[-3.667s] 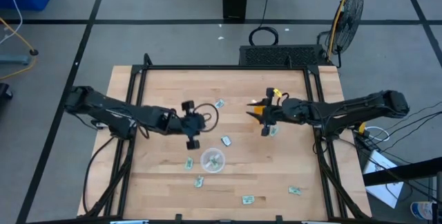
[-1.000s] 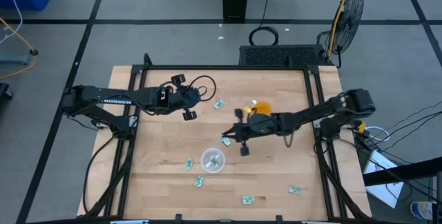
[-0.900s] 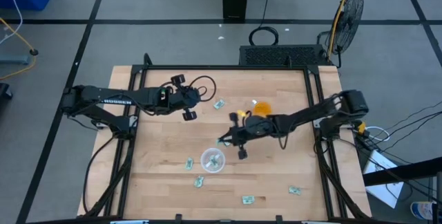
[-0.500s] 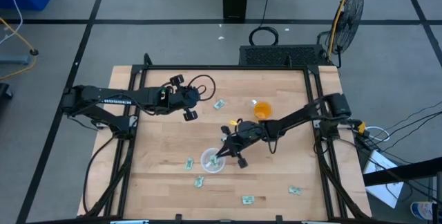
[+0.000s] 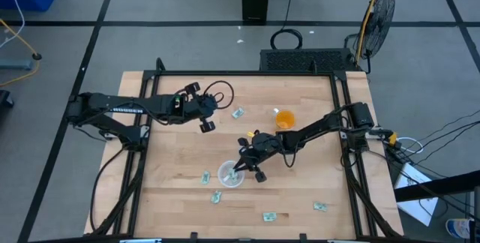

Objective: Pick and place items into bin
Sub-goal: Put the white stevia packet into the transparent bin

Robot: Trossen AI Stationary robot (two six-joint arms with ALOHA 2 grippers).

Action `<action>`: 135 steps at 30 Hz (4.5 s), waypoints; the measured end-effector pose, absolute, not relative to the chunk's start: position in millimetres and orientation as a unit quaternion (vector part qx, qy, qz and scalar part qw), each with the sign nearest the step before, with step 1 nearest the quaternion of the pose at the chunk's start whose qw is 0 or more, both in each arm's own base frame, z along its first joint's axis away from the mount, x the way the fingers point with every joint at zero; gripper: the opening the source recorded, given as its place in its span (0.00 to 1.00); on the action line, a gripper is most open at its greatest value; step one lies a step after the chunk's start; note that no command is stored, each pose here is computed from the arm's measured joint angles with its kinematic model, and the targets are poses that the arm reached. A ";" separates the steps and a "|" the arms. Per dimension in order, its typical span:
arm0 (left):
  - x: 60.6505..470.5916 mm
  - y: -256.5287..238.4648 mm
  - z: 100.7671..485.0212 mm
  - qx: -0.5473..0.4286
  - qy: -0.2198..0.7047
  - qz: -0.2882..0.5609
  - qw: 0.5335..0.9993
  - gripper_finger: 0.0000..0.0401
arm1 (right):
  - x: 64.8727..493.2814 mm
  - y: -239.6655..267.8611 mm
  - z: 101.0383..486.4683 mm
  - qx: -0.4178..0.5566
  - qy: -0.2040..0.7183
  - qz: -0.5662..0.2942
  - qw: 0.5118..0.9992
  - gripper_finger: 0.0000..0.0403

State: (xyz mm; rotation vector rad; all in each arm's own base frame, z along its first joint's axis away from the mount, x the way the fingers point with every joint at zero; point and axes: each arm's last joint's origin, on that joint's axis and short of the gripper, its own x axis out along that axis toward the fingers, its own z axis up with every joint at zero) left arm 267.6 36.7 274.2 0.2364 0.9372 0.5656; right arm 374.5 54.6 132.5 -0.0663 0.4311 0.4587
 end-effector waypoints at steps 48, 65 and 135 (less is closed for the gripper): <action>282.9 67.0 152.4 -0.001 0.362 0.152 0.920 0.20 | 252.9 -5.7 279.8 -0.301 0.187 -0.245 0.903 0.29; 329.2 91.1 113.3 0.043 0.419 0.176 0.890 0.49 | 245.6 -45.9 281.3 -0.290 0.191 -0.367 0.863 0.33; 279.2 -125.7 181.2 -0.089 0.435 -0.097 0.891 0.05 | 243.3 -48.0 272.2 -0.232 0.209 -0.372 0.874 0.32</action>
